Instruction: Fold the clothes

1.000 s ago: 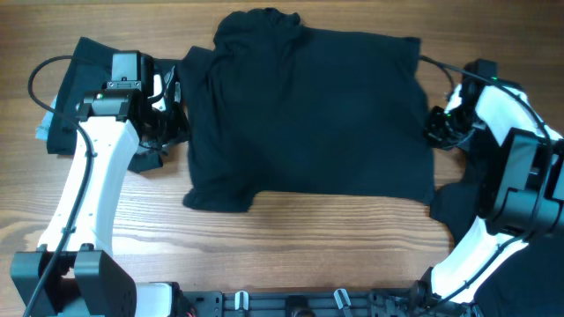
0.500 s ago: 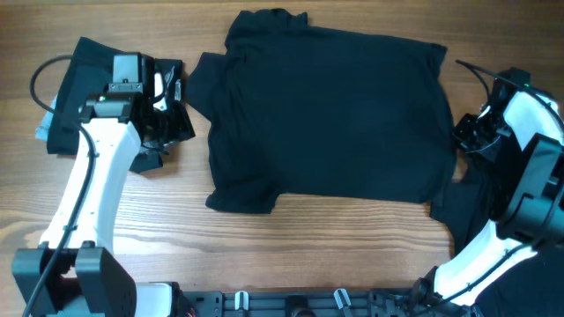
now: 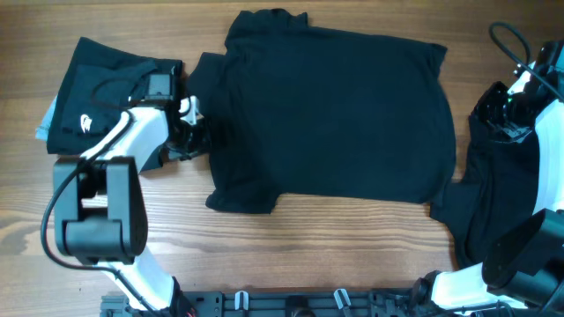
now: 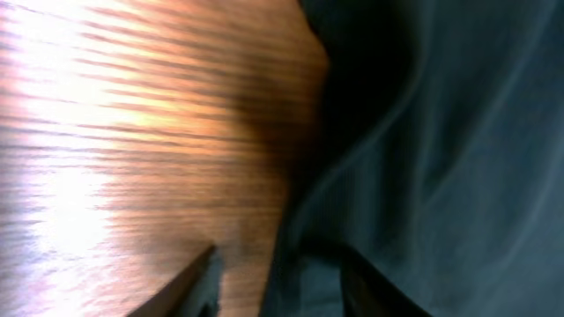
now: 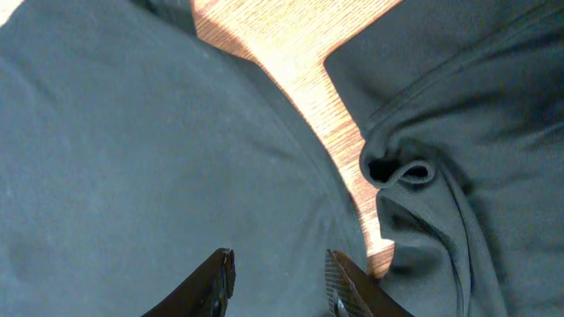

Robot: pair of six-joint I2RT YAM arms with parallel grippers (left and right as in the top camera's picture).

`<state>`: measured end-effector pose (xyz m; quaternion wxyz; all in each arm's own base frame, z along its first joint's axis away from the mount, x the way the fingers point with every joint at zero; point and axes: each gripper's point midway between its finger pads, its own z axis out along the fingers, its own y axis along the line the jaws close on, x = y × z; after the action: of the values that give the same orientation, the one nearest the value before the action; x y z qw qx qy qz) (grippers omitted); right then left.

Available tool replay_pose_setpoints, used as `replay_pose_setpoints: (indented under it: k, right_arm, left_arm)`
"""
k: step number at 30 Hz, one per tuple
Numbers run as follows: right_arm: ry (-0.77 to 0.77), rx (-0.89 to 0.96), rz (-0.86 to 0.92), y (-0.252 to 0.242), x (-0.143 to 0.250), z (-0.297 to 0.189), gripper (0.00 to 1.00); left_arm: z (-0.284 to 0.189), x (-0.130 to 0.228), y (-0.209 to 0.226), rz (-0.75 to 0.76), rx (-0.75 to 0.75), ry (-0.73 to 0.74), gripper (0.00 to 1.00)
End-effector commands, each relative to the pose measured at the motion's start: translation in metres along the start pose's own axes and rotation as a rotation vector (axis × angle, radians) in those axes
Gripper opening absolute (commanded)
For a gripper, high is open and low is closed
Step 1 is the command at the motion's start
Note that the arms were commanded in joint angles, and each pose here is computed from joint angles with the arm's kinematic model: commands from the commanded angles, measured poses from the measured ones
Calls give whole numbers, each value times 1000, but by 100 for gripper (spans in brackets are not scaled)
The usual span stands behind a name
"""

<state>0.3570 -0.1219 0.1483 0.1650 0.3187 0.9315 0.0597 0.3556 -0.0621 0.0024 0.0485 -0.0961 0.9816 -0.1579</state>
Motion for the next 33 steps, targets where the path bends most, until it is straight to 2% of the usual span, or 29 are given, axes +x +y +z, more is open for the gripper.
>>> replay_pose_setpoints:
  k: [1,2,7,11,15,16,18,23,27,31,33]
  right_arm:
    - [14,-18,-7,4,2,2,38]
    - [13,-18,-6,4,1,2,38]
    - [24,-15,-29,3,4,2,38]
    - [33,-54,-61,11,6,2,38]
    - [41,-55,-112,23,12,4,38]
    - [40,-43,-119,23,12,5,39]
    - [44,-36,-110,25,13,8,40]
    - [97,-23,-131,21,14,36,40]
    - [119,-117,-253,35,9,72,44]
    - [122,-135,-275,36,2,107,50]
    - [161,-145,-298,34,9,125,50]
  left_arm:
    - [20,12,9,36,-38,58,27]
    - [21,14,17,7,-77,63,4]
    - [-1,46,79,-360,-363,132,4]
    - [-14,59,98,-462,-387,180,4]
    - [-16,65,98,-472,-371,210,4]
    - [-14,64,92,-447,-340,215,7]
    - [-12,61,83,-413,-296,215,19]
    - [-34,41,52,-325,-157,140,27]
    - [-80,12,32,-242,-102,-29,37]
    - [-119,-20,13,-128,-45,-244,50]
    - [-127,-43,0,-39,6,-339,50]
